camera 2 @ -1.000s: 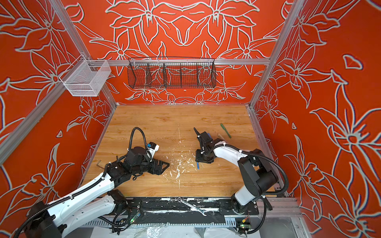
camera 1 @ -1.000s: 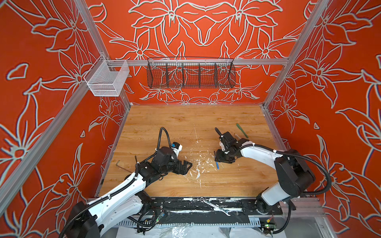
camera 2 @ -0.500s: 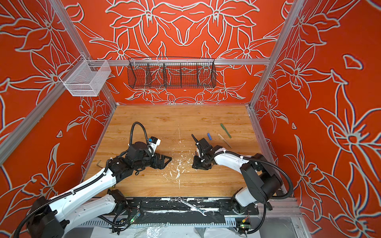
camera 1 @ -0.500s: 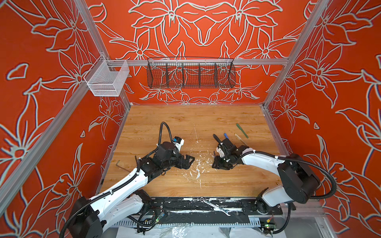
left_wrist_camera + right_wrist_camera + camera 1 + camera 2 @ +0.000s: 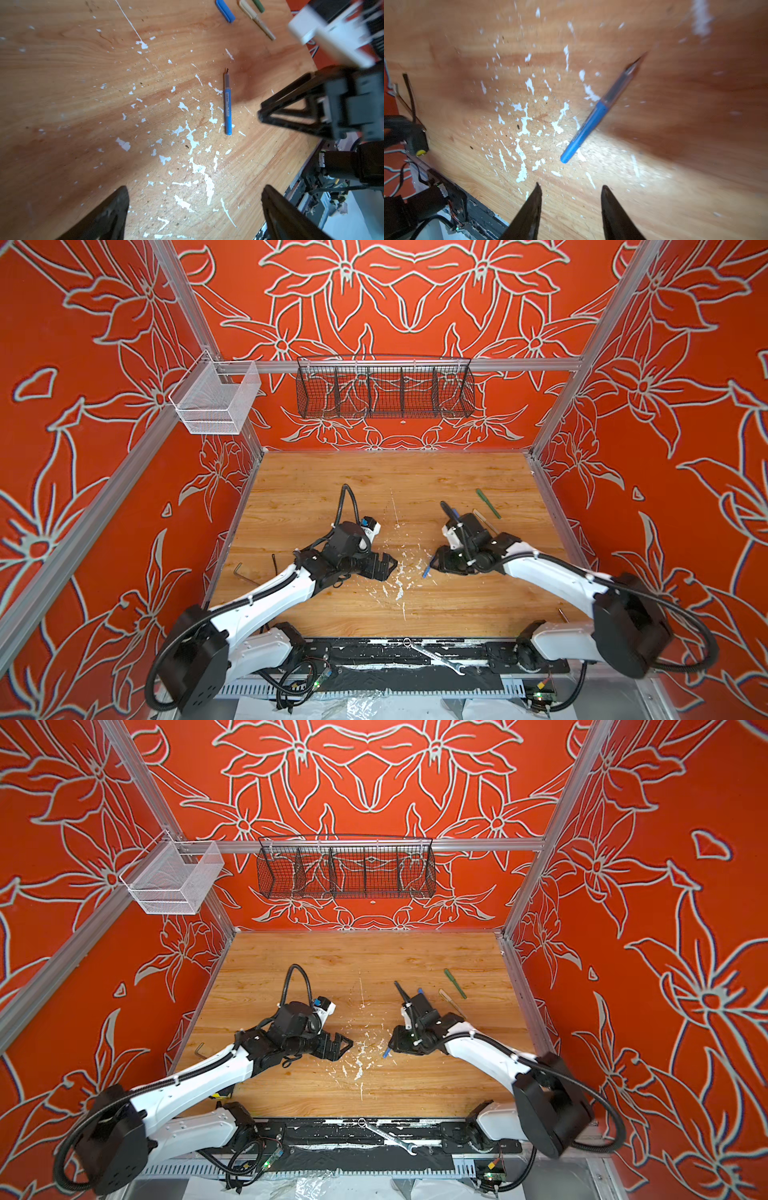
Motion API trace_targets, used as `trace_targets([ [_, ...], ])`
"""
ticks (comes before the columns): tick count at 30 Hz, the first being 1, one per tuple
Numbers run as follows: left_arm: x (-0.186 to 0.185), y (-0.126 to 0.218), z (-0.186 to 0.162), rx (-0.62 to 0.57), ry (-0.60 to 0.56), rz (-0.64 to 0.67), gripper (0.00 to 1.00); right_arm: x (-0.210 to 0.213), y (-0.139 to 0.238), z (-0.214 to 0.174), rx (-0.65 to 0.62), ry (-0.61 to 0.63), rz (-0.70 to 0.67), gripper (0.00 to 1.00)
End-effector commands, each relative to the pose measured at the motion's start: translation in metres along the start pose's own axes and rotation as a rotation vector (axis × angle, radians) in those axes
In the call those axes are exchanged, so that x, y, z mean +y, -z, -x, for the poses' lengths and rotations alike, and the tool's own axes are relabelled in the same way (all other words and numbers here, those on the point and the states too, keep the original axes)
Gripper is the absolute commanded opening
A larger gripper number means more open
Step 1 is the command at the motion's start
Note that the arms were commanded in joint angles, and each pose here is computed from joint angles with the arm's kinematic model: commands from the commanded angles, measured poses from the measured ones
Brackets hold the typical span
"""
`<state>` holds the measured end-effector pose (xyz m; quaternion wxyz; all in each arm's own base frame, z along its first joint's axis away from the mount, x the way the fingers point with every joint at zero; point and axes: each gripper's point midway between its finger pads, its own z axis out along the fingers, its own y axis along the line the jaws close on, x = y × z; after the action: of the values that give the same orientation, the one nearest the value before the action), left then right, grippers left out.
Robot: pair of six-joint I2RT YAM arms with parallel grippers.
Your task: Insert the pens into the pen caps
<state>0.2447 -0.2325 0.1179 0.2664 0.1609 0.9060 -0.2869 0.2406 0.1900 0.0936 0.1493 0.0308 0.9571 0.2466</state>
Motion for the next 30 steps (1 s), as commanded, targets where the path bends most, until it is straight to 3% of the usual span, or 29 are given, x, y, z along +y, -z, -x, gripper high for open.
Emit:
trace_targets([
  [1,-0.024,-0.014,0.013,0.036,-0.135,-0.056,1.00,-0.026,0.033,0.020,-0.119,-0.042,-0.046,0.50],
  [6,-0.042,-0.047,0.011,0.161,-0.255,-0.058,0.97,-0.028,0.055,0.046,-0.178,-0.020,-0.052,0.50],
  [11,-0.053,-0.078,-0.018,0.320,-0.335,0.002,0.86,-0.034,0.056,0.055,-0.171,0.004,-0.087,0.48],
  [19,-0.057,-0.106,-0.031,0.331,-0.328,0.102,0.74,-0.046,0.057,0.046,-0.197,-0.025,-0.075,0.46],
  [30,-0.073,-0.128,-0.027,0.322,-0.340,0.116,0.68,-0.057,0.062,0.046,-0.243,-0.062,-0.056,0.44],
])
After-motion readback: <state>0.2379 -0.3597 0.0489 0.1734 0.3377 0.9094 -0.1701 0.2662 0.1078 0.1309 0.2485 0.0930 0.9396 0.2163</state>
